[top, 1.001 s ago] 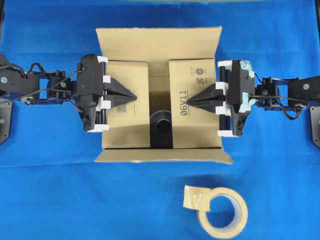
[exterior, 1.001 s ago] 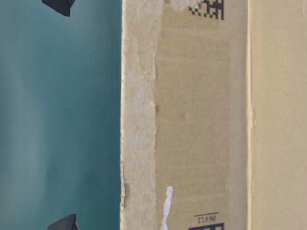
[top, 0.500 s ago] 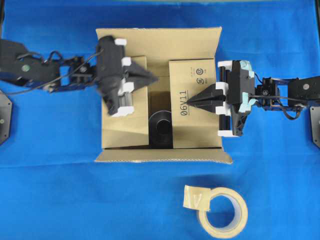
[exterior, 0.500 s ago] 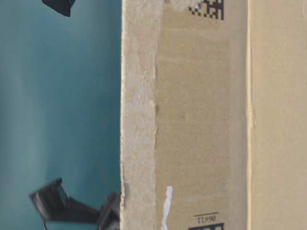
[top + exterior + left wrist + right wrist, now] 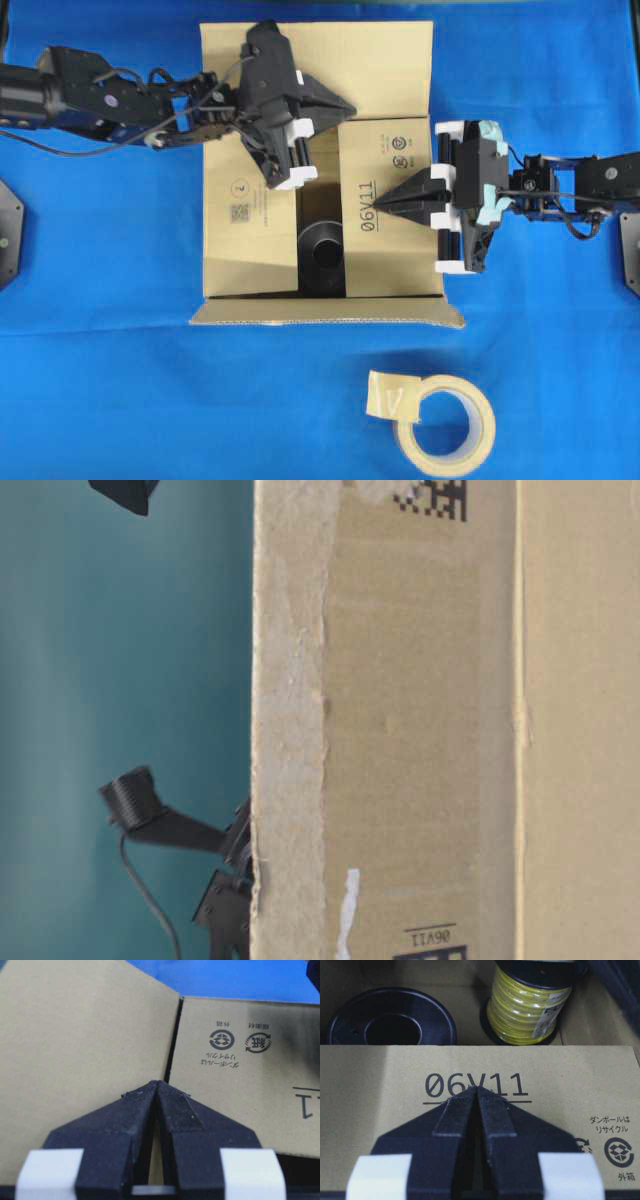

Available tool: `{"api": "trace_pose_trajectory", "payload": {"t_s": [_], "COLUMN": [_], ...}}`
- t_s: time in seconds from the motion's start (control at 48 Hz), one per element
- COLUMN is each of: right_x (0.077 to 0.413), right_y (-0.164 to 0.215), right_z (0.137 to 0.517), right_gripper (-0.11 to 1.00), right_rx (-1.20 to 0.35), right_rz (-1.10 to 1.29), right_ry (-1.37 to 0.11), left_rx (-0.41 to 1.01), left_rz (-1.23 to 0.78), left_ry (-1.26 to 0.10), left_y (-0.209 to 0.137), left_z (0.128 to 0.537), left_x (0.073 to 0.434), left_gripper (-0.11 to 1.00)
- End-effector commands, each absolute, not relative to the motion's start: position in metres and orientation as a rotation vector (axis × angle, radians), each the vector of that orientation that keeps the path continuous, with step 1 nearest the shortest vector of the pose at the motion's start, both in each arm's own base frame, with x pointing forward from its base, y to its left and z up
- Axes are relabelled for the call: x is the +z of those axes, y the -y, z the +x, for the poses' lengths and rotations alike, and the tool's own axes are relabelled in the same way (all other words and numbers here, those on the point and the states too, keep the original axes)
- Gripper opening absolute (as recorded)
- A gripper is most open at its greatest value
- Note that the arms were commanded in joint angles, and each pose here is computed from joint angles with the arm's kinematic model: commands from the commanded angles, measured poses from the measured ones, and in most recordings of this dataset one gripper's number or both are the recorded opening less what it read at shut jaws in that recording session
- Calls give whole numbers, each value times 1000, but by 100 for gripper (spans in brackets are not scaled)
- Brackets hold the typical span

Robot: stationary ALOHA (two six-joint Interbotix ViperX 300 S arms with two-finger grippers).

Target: Close the cardboard box.

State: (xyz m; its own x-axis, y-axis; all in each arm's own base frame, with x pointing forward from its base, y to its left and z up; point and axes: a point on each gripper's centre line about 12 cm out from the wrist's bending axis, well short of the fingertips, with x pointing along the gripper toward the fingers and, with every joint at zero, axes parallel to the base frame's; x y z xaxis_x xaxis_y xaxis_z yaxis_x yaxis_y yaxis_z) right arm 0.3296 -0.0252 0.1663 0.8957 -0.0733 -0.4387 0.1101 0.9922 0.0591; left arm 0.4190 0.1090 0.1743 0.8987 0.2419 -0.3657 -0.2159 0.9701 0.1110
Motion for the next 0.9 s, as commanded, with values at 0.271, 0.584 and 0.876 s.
{"api": "trace_pose_trajectory", "payload": {"t_s": [0.271, 0.584, 0.876], "right_x": [175, 190, 238], "right_y": [27, 26, 2], "right_z": [334, 334, 322], "right_gripper": [0, 0, 0], "right_rx": [-101, -96, -22], "right_rz": [87, 89, 78], "right_ry": [-422, -386, -305], "left_rx": [238, 237, 229], "left_rz": [67, 65, 64], "left_ry": [-376, -377, -381], "left_y": [-110, -109, -106], "left_z": [424, 423, 423], "left_x": [175, 175, 174], "left_gripper": [0, 0, 0]}}
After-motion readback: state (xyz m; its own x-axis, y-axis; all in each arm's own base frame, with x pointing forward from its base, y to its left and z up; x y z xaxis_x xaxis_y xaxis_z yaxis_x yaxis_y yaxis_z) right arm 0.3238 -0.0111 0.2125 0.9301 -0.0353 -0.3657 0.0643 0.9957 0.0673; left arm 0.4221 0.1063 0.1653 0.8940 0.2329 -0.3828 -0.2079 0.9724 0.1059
